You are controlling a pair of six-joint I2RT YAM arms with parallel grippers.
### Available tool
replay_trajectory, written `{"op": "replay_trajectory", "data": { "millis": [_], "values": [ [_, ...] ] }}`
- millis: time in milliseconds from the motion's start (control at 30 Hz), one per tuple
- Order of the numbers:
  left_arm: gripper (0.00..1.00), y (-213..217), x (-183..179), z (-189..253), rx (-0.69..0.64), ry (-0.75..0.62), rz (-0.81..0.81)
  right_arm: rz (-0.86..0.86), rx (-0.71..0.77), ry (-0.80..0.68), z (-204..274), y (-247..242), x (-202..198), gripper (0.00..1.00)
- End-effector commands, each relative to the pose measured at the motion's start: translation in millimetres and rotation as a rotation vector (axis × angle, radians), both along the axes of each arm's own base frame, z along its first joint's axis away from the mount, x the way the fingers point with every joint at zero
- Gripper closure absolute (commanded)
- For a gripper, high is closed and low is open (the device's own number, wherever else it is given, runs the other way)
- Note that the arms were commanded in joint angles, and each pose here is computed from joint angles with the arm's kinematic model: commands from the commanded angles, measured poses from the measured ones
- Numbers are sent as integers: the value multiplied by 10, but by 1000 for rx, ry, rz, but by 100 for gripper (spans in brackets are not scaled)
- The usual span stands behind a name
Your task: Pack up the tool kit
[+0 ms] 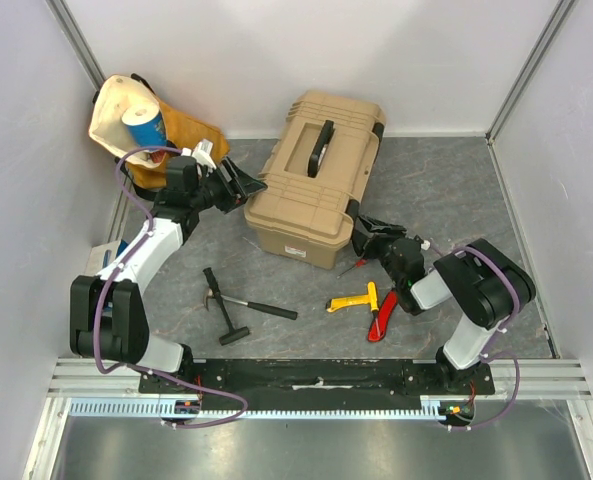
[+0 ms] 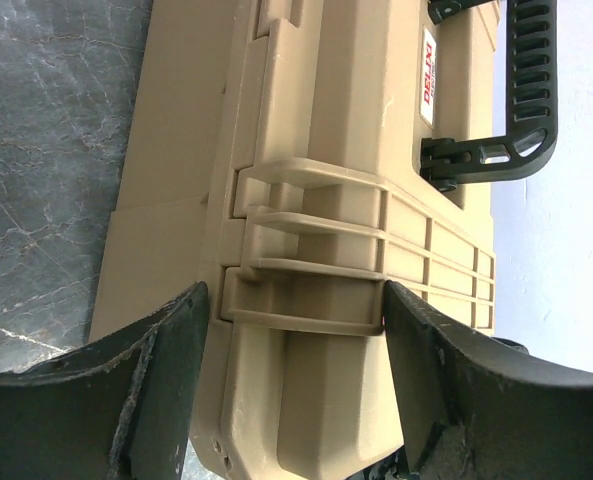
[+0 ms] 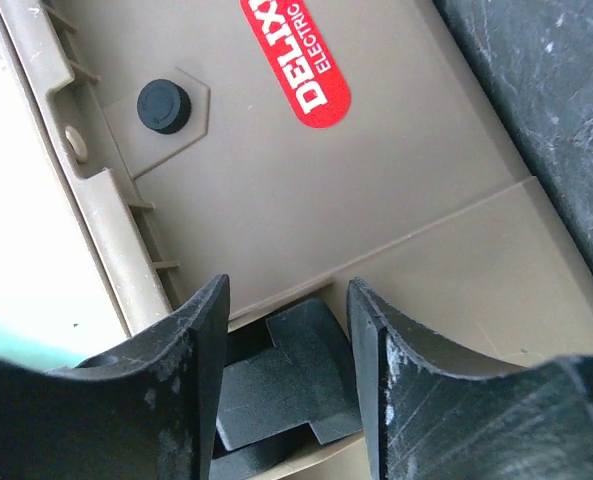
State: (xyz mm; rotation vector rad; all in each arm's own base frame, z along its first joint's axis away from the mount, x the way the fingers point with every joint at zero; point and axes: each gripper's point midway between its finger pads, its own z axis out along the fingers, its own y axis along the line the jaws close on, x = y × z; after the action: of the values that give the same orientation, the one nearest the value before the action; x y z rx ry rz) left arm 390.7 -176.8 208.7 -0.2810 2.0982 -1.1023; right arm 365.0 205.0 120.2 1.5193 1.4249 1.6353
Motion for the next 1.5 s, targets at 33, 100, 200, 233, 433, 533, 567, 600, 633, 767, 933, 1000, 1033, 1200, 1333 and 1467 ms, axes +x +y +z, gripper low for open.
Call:
{"op": "replay_trajectory", "data": {
  "millis": [33,100,200,233,433,533,567,600,633,767,933,1000,1033,1200,1333,1467],
  "values": [
    [27,-432,-198,51,-56,22,-152,168,296,-549,1636,142,-550,51],
    [27,-419,-188,41,-47,18,-144,175,284,-560,1644,148,-577,60],
    [27,-401,-172,3,-31,23,-136,198,265,-576,1655,176,-627,71],
    [27,-395,-168,-1,-26,23,-133,204,254,-580,1645,184,-644,74],
    [27,-329,-135,8,35,10,-115,274,154,-587,1457,276,-767,61],
    [27,-335,-148,49,38,2,-123,307,124,-546,1267,332,-766,50],
    [27,-328,-155,64,33,2,-122,317,116,-536,1219,351,-764,47],
    [26,-336,-167,61,24,7,-124,318,100,-542,1203,359,-765,44],
    [26,-349,-191,60,15,10,-129,317,87,-546,1190,353,-774,41],
    [26,-341,-243,69,5,4,-127,310,22,-518,1080,307,-696,32],
    [25,-383,-368,23,-20,4,-175,348,-207,-453,840,353,-429,26],
    [25,-383,-376,57,-22,-30,-180,353,-291,-425,789,345,-347,25],
    [25,-394,-395,60,-24,-39,-190,352,-333,-381,708,317,-302,25],
    [25,-435,-519,85,-56,-77,-244,407,-528,-378,701,373,-70,19],
    [25,-440,-607,79,-68,-93,-260,541,-511,-460,756,678,22,19],
    [27,-410,-680,50,-64,-101,-251,631,-489,-504,741,1010,-64,19]
  ]
}}
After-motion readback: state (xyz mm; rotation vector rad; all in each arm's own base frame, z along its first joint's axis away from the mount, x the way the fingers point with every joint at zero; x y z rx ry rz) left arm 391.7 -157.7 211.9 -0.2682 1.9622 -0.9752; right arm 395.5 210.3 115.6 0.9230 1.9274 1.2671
